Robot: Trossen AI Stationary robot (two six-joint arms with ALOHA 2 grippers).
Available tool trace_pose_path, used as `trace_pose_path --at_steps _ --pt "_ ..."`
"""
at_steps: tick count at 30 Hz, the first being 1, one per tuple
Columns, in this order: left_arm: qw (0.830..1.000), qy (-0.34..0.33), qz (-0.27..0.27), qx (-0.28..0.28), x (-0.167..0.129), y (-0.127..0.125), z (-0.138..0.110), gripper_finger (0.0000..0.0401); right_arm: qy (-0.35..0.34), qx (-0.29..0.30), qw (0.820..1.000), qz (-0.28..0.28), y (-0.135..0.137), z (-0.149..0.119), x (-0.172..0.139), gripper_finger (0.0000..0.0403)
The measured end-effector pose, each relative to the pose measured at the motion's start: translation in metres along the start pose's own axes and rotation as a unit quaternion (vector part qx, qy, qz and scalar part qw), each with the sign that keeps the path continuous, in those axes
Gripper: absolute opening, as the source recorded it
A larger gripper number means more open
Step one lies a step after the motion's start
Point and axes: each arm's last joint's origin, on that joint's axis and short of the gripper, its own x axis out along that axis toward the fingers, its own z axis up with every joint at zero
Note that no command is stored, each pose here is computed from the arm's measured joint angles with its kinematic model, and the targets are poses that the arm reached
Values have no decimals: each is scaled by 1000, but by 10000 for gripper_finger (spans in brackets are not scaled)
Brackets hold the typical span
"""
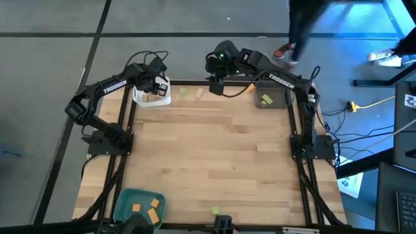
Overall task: Sort & place blocks by color
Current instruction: Put the brown block into the white bin, then put the green block into the black bin
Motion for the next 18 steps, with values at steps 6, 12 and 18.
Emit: trace_pose_path --at_steps 6,12,18 --pt "1000 1 5 -1 2 0 0 168 17 0 1000 7 1 -3 0 165" --pt "1000 -12 -14 13 -11 -5 -6 168 85 -8 996 29 3 -17 -18 165" --pt "989 -81 -82 89 -59 -14 -28 169 138 6 990 39 -2 -31 -59 165"
